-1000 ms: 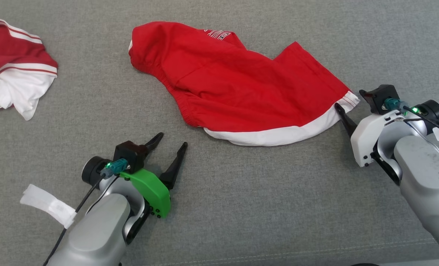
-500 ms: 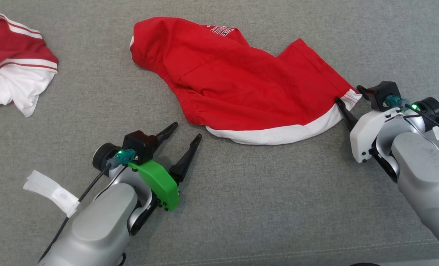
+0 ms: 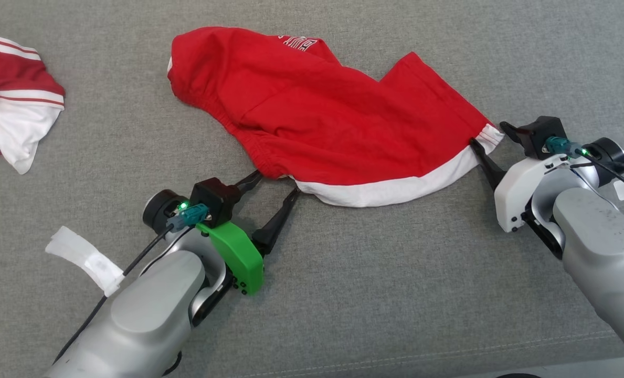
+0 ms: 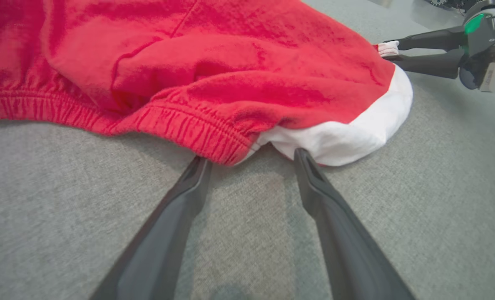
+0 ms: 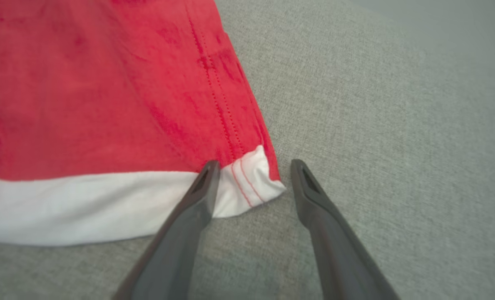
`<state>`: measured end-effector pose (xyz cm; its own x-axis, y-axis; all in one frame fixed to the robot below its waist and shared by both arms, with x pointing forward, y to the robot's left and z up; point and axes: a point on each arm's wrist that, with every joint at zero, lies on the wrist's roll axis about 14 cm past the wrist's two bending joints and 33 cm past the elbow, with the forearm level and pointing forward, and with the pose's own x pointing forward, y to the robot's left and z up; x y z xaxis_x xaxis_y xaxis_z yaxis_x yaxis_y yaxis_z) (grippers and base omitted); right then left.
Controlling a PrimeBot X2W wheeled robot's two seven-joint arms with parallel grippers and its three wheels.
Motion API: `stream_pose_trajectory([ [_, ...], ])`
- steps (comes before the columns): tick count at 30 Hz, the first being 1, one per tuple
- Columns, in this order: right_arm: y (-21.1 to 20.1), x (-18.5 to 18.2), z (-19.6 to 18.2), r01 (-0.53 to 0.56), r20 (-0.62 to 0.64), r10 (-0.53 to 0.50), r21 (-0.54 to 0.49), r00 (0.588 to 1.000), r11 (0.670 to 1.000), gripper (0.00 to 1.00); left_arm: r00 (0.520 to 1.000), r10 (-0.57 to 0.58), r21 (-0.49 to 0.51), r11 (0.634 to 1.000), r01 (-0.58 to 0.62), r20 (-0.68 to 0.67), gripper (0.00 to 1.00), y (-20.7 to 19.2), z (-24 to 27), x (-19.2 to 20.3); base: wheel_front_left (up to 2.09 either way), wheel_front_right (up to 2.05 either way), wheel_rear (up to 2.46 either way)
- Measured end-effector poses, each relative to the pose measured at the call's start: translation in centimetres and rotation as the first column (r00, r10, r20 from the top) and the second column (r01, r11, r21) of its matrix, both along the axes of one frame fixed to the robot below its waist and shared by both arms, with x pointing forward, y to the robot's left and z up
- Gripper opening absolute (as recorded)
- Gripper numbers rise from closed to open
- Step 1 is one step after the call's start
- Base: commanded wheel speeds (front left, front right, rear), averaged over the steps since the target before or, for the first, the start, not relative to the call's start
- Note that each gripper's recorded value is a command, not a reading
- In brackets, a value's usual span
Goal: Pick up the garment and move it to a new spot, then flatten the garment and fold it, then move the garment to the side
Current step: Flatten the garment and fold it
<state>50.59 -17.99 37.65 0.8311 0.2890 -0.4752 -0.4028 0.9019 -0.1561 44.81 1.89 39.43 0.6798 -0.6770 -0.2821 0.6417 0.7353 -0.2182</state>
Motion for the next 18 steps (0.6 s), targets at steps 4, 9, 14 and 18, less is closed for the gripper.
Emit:
stream_pose_trajectory([
  [4, -0.1, -0.2, -0.1, 0.003, -0.003, -0.003, 0.001, 1.0, 1.0, 0.75, 1.0, -0.018, -0.001, 1.0, 0.018, 0.007, 1.0, -0.3, 0.3, -0.2, 0.0, 0.0, 0.0],
  [9, -0.1, -0.5, -0.1, 0.002, -0.006, -0.002, 0.001, 1.0, 1.0, 0.37, 0.999, -0.034, -0.01, 0.999, 0.034, 0.015, 0.99, -0.8, 0.8, -0.5, 0.0, 0.0, 0.0],
  [14, -0.2, -0.7, 0.1, 0.007, -0.007, -0.007, 0.002, 1.0, 1.0, 0.19, 0.999, -0.042, -0.013, 0.999, 0.043, 0.011, 0.61, -1.3, 0.9, -0.9, 0.0, 0.0, 0.0],
  [18, -0.1, -0.9, 0.3, 0.008, -0.002, -0.008, 0.006, 1.0, 1.0, 0.13, 0.999, -0.045, -0.013, 0.999, 0.045, 0.009, 0.38, -1.7, 0.9, -1.0, 0.0, 0.0, 0.0],
])
